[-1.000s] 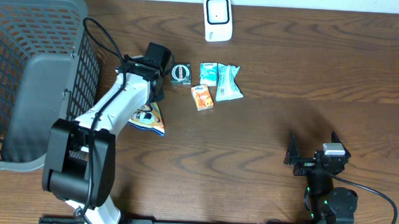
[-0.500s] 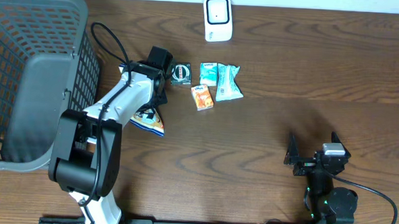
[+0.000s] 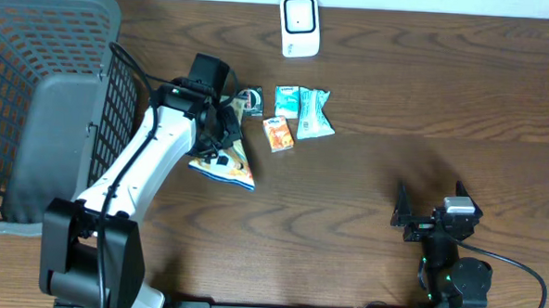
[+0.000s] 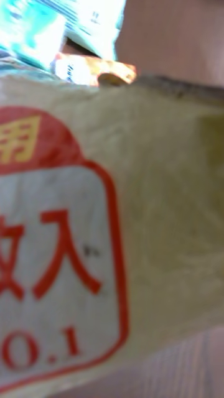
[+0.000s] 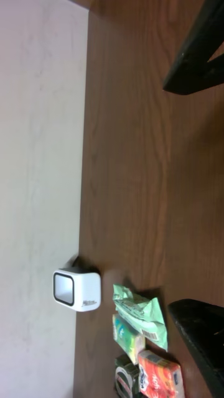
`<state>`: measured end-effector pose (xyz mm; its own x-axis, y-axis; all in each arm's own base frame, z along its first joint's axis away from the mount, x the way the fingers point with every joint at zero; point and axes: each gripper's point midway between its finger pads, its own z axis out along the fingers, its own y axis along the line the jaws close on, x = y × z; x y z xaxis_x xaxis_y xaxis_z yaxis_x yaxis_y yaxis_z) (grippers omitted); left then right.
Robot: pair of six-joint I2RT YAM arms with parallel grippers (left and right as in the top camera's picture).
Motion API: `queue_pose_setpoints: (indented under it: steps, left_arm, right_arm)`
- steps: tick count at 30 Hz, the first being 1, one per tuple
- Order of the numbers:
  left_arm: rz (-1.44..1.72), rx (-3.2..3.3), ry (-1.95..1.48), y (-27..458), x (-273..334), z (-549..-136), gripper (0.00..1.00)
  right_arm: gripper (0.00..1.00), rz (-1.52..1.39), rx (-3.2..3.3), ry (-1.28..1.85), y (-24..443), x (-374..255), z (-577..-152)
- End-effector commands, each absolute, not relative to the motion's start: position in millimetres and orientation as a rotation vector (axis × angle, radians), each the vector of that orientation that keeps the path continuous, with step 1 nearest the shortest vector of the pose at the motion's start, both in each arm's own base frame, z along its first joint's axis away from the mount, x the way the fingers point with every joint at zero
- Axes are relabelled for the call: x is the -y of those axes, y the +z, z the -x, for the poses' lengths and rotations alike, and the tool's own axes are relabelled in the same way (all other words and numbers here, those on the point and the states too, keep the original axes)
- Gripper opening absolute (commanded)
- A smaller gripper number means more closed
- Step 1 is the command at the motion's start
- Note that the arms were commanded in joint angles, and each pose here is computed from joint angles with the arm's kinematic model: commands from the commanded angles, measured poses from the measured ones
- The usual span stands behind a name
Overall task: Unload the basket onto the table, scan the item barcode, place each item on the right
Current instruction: 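Lower the snack bag onto the table left of the items and release, then withdraw the left gripper back over the basket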
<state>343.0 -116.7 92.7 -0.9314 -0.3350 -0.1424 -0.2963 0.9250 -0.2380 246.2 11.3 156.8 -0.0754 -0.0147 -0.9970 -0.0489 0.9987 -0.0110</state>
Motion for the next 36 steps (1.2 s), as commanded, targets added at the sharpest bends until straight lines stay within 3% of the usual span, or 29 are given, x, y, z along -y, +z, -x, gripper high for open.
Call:
queue_pose_setpoints:
  steps: [1, 4, 9, 13, 16, 19, 31, 36]
  left_arm:
    - [0.52, -2.977, -0.367, 76, 125, -328, 0.07]
    - [0.553, -2.982, -0.366, 67, 128, -325, 0.07]
    - [0.507, -2.937, -0.428, 68, 140, -335, 0.17]
    - [0.375, -2.923, -0.61, 77, 162, -339, 0.39]
    - [0.302, -2.904, -0.63, 86, 165, -344, 0.47]
    - [0.248, -2.856, -0.638, 104, 167, -351, 0.48]
    - [0.132, -2.364, -0.275, 258, 107, -372, 0.49]
    - [0.266, -2.146, -0.077, 318, 56, -353, 0.73]
  right_arm:
    - [0.99, 0.047, -1.647, 0.037, 156, -12, -246]
    - [0.99, 0.047, -1.647, 0.037, 156, -13, -246]
    - [0.99, 0.047, -1.647, 0.037, 156, -12, -246]
    - [0.99, 0.047, -1.647, 0.037, 156, -13, -246]
    - [0.99, 0.047, -1.647, 0.037, 156, -12, -246]
    - [0.99, 0.047, -1.648, 0.037, 156, -12, -246]
    - [0.99, 0.047, -1.647, 0.037, 156, -12, -246]
    - [0.99, 0.047, -1.647, 0.037, 156, -12, -246]
